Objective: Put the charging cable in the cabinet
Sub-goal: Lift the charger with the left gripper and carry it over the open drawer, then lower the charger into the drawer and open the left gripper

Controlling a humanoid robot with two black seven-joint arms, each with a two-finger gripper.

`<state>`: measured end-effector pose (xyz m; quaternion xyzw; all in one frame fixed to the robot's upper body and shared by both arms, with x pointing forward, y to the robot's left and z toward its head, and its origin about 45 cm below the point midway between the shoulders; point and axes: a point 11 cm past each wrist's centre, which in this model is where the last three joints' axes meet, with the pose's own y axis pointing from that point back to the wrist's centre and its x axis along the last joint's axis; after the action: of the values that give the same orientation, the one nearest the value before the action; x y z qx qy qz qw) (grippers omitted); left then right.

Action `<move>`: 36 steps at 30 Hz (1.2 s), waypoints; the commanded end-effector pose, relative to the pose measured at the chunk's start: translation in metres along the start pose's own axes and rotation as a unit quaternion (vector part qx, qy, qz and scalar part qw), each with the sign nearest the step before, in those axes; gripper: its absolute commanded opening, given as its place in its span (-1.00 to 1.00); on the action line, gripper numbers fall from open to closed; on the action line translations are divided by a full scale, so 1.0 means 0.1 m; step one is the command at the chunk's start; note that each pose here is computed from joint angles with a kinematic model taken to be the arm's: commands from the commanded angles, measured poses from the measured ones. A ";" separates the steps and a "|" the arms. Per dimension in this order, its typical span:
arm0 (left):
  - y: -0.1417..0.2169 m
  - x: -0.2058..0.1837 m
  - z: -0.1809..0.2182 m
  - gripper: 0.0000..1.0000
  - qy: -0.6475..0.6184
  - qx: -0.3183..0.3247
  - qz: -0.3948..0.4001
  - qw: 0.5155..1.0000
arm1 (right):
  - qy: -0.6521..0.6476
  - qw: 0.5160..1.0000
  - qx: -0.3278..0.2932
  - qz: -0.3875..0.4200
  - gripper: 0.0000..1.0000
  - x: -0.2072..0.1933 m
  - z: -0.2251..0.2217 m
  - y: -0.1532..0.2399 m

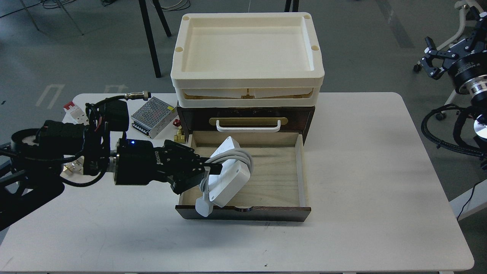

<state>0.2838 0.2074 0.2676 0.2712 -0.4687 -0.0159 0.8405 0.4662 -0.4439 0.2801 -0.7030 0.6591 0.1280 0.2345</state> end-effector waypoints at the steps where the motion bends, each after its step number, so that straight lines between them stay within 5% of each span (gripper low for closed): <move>1: -0.06 -0.02 -0.19 -1.00 0.017 0.017 0.002 1.000 | 0.000 1.000 -0.001 0.002 1.00 0.02 0.01 0.01; 24: -0.59 -0.40 -0.84 -0.99 0.091 0.074 -0.014 0.993 | 0.000 1.000 -0.001 0.003 1.00 0.03 0.01 0.02; 27: -0.60 -0.40 -0.83 -0.68 0.092 0.072 -0.015 0.993 | 0.002 1.000 0.001 0.003 1.00 0.04 -0.01 0.02; 31: -0.60 -0.36 -0.81 0.61 0.091 0.067 -0.010 0.994 | 0.001 1.000 0.000 0.004 1.00 0.04 -0.01 0.03; 34: -0.60 -0.28 -0.73 0.96 0.099 0.051 0.007 0.994 | 0.001 1.000 0.000 0.003 1.00 0.04 -0.01 0.03; 36: -0.58 -0.19 -0.64 0.99 0.120 0.026 0.029 0.992 | 0.001 1.000 0.000 0.004 1.00 0.04 -0.01 0.03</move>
<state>0.3400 0.1975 0.1847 0.3161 -0.3856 0.0374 0.8660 0.4642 -0.4475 0.2792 -0.7008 0.6618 0.1274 0.2338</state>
